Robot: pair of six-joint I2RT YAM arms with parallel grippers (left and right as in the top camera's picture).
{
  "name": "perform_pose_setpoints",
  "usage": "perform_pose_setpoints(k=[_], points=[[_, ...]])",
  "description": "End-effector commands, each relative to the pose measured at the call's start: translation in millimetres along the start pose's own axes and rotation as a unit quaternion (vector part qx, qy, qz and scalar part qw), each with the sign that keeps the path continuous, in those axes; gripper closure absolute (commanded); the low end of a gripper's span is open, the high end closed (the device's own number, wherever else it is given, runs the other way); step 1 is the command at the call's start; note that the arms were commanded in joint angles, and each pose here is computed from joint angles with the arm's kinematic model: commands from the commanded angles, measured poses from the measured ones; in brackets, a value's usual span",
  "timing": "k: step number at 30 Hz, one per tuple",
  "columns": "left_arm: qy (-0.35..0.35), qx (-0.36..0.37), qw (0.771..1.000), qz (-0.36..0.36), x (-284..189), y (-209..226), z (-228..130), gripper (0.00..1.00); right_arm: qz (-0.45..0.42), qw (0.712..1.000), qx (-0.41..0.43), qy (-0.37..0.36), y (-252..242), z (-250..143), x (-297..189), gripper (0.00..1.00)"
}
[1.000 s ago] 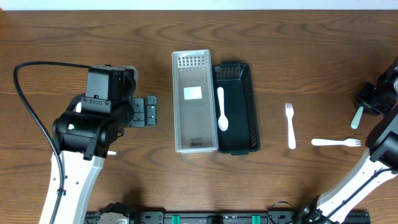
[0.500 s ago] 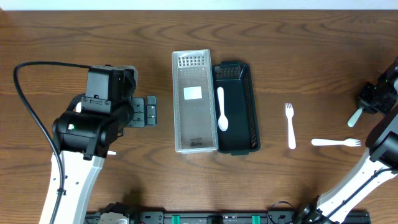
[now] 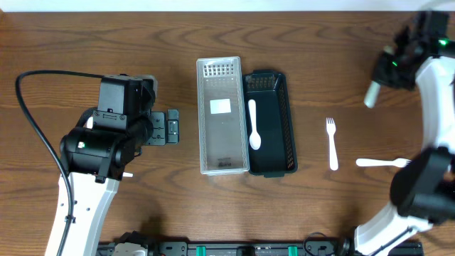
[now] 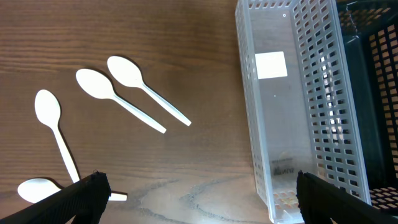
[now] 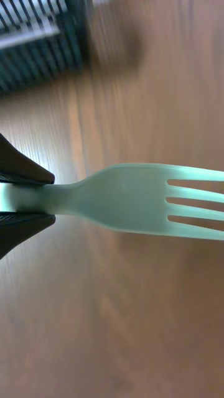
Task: Pack container
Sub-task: 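Place the fork into the black basket beside the spoon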
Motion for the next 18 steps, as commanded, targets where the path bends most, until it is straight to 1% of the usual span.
perform_pose_setpoints(k=[1,4,8,13,18], points=[[-0.006,-0.005,1.000,0.008,-3.8,2.4,2.7,0.02,0.042,0.999,-0.030,0.003,48.0,-26.3,-21.1,0.99],[-0.006,-0.005,1.000,0.008,-3.8,2.4,2.7,0.02,0.061,0.995,-0.071,0.028,88.8,-58.0,-20.9,0.99],[-0.006,-0.005,1.000,0.008,-3.8,2.4,2.7,0.02,0.054,0.991,-0.111,0.052,123.3,-94.4,-8.8,0.99],[-0.006,-0.005,1.000,0.008,-3.8,2.4,2.7,0.02,0.035,0.983,-0.154,0.093,147.9,-129.7,18.9,0.99],[-0.006,-0.005,1.000,0.008,-3.8,2.4,2.7,0.02,-0.001,0.973,-0.178,0.146,156.9,-158.8,55.0,0.99]])
Point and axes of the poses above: each gripper's point midway between its finger pads, its own x axis out along the fingers, its own y axis along the line the jaws close on, z = x × y, the point moved 9 cm from there along -x, back along the fingers, and after that the axes turned 15 degrees about x, right-handed, at the moved point
